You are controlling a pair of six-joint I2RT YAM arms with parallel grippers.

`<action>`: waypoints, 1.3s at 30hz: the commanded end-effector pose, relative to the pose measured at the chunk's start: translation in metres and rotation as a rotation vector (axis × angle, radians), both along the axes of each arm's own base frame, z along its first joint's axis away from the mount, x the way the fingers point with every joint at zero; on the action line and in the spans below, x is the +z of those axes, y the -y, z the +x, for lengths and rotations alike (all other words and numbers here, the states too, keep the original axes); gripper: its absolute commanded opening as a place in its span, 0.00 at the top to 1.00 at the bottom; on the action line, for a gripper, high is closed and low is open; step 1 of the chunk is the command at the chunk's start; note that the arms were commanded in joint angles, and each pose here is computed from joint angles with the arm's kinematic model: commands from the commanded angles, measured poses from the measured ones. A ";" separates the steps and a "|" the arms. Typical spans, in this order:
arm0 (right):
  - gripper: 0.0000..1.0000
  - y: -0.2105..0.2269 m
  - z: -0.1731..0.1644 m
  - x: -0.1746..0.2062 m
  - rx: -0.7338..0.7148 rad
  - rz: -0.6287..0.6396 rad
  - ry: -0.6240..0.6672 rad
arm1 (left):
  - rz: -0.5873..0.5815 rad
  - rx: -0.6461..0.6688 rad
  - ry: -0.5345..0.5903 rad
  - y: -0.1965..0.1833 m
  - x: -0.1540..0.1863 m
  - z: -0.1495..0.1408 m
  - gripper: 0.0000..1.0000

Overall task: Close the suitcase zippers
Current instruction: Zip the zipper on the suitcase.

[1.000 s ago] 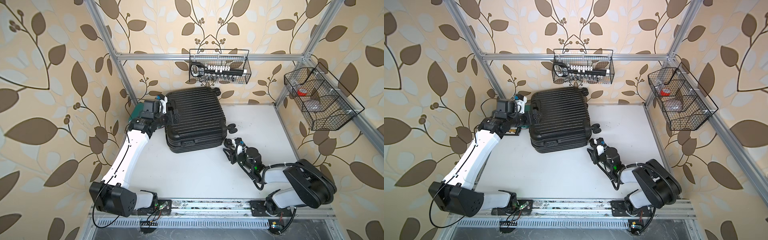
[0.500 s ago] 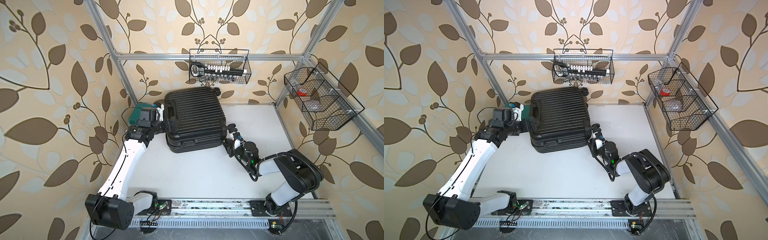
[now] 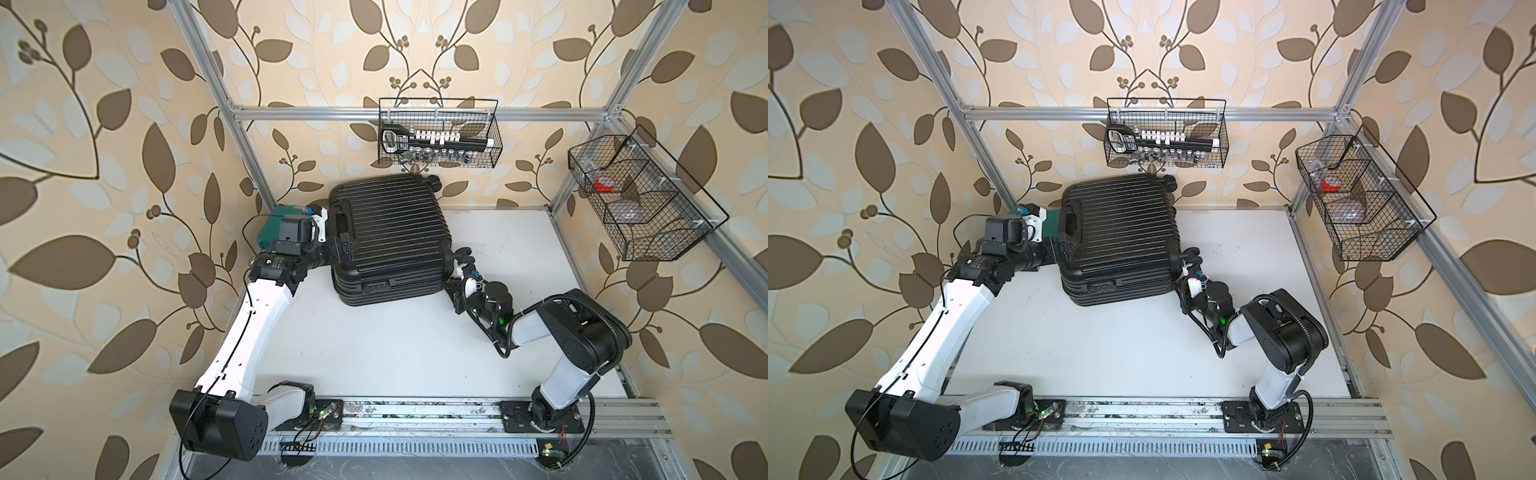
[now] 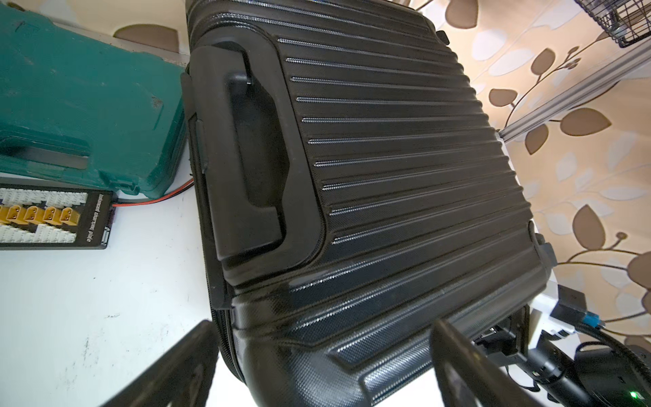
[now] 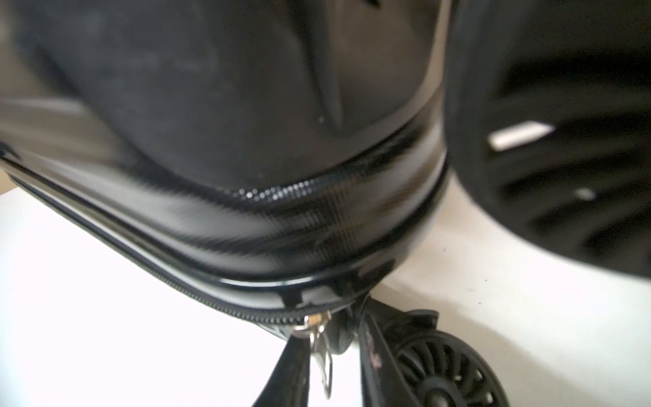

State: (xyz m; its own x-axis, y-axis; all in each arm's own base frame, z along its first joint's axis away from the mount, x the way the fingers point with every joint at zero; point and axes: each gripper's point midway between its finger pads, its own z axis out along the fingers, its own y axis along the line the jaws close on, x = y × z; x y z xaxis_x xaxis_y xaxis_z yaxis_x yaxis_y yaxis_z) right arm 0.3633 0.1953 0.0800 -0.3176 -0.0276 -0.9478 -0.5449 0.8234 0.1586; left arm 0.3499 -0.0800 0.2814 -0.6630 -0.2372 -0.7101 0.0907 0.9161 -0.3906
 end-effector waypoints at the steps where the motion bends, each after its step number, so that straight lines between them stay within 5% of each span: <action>1: 0.82 -0.006 0.006 0.009 0.025 0.011 0.042 | 0.014 0.019 0.036 -0.007 0.008 0.003 0.05; 6: 0.99 -0.005 0.005 0.011 0.024 -0.001 0.060 | -0.001 0.054 -0.016 -0.012 -0.004 0.008 0.02; 13: 1.00 -0.006 0.003 0.010 0.039 -0.023 0.056 | -0.032 0.090 -0.161 -0.015 -0.025 0.025 0.02; 18: 1.00 -0.006 0.002 0.010 0.047 -0.032 0.045 | -0.017 0.109 -0.261 -0.017 -0.036 0.043 0.10; 28: 1.00 -0.008 0.002 0.014 0.053 -0.021 0.050 | 0.075 0.288 -0.276 -0.049 -0.040 0.081 0.27; 36: 1.00 -0.008 -0.001 0.017 0.059 -0.016 0.052 | 0.110 0.323 -0.315 -0.056 -0.051 0.107 0.52; 39: 1.00 -0.008 -0.002 0.016 0.060 -0.016 0.049 | 0.115 0.317 -0.327 -0.055 -0.054 0.114 0.52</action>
